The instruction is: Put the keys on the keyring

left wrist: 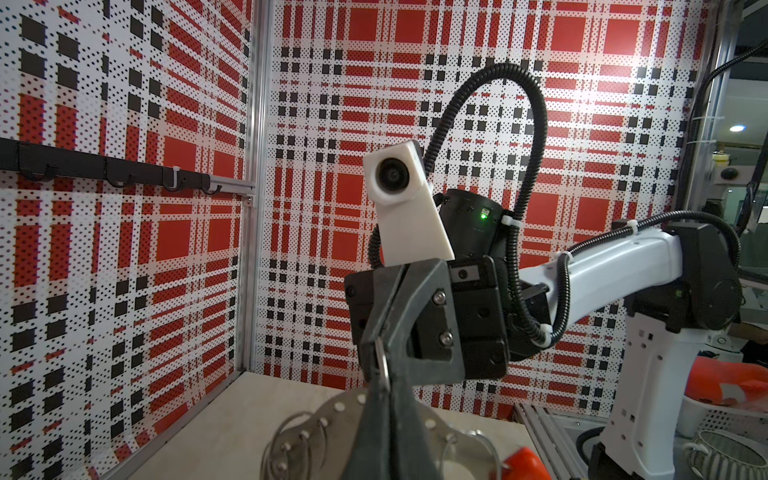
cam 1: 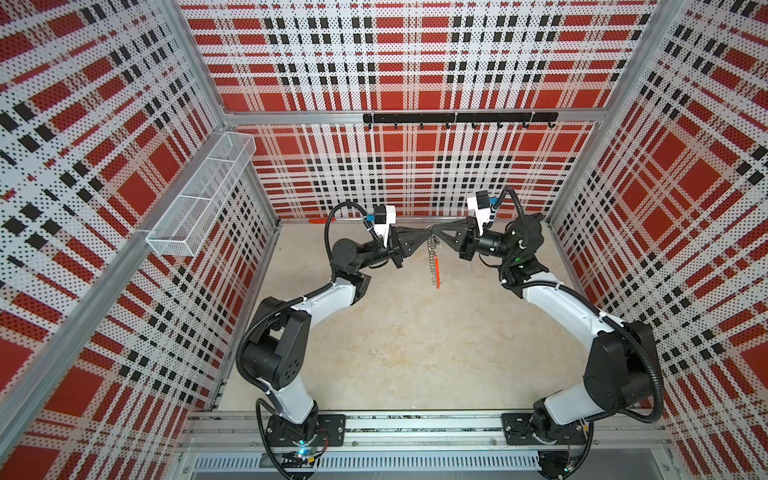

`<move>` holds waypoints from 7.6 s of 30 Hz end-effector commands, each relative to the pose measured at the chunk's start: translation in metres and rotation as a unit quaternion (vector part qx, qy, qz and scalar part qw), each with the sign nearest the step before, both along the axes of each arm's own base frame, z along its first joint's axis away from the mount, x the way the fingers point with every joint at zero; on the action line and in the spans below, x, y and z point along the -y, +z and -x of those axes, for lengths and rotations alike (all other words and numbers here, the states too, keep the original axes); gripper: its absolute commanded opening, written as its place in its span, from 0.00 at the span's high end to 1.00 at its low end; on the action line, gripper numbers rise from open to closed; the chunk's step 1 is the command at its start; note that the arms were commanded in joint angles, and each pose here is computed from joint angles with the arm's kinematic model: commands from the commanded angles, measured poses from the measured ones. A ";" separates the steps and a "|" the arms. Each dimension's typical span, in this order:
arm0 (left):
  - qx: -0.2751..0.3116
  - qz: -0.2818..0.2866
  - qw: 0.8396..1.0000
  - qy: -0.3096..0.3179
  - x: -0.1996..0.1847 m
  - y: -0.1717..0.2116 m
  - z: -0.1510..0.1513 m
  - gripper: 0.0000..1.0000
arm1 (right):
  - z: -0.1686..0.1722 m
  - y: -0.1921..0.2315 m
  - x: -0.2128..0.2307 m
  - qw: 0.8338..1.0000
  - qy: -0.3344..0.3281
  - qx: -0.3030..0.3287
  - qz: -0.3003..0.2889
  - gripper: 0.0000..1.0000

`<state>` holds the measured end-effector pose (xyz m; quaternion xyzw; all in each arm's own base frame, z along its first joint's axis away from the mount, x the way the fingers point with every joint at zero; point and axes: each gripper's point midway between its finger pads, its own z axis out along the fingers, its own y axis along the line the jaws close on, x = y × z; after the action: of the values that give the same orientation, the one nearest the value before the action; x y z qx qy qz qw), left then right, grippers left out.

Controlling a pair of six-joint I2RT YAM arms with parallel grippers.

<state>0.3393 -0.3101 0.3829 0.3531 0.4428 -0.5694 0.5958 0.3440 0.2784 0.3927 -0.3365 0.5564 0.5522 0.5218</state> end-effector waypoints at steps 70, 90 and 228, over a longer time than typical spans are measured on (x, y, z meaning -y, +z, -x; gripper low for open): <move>0.119 -0.276 0.953 0.029 0.019 -0.042 -0.021 1.00 | 0.004 -0.026 0.000 0.951 -0.119 0.190 0.212 1.00; 0.102 -0.016 0.993 0.057 -0.010 0.040 0.006 1.00 | -0.022 0.003 0.047 0.990 -0.141 -0.022 0.004 0.62; -0.106 -0.248 0.639 0.720 -0.227 -0.190 -0.047 0.02 | -0.023 -0.244 0.304 0.685 -0.702 -0.059 0.187 0.37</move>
<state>0.3930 -0.1331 0.2052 0.0439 0.7420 0.0284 0.6683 0.3713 -0.0195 0.1331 0.1150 0.7887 -0.0432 0.6024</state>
